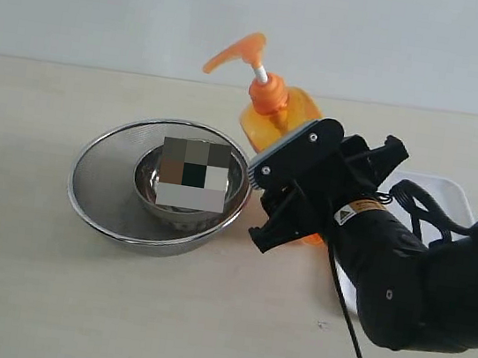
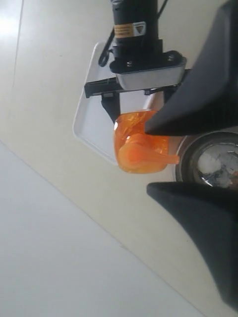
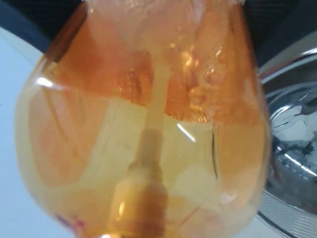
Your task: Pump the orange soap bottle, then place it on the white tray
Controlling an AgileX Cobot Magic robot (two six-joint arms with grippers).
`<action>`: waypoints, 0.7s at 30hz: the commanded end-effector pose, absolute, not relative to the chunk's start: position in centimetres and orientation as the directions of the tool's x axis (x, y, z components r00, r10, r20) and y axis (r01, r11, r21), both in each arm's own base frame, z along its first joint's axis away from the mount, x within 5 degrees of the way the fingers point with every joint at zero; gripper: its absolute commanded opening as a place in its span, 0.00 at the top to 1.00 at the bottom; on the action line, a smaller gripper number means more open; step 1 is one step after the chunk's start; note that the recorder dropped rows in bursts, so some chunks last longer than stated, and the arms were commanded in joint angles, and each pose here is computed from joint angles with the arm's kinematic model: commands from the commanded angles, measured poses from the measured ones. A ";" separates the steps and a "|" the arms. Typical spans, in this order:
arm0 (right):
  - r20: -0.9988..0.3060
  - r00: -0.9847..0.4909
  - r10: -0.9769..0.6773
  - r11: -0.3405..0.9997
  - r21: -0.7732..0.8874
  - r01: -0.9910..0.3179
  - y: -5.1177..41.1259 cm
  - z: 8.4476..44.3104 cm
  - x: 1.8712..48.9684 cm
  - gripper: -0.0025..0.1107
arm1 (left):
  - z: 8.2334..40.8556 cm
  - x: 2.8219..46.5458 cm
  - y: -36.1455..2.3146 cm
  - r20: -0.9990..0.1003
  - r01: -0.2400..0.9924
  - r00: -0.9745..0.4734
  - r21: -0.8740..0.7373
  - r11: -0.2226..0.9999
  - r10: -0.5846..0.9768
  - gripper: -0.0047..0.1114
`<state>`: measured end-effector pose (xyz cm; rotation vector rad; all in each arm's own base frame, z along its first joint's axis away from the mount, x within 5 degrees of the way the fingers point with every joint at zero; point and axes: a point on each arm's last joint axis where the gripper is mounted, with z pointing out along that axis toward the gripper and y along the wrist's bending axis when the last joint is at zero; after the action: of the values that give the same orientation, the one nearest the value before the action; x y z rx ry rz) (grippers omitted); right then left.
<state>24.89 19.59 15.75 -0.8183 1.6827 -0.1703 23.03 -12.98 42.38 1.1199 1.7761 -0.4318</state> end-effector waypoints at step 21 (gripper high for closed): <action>-0.824 -0.016 -0.567 0.750 -0.507 -0.424 19.9 16.6 24.9 0.94 | 37.8 28.5 -15.5 -0.874 0.870 -0.144 0.112 0.480 0.465 0.92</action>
<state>24.85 19.74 15.79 -0.8183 1.6760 -0.1483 27.77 -15.18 38.53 1.1466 1.7823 -0.5019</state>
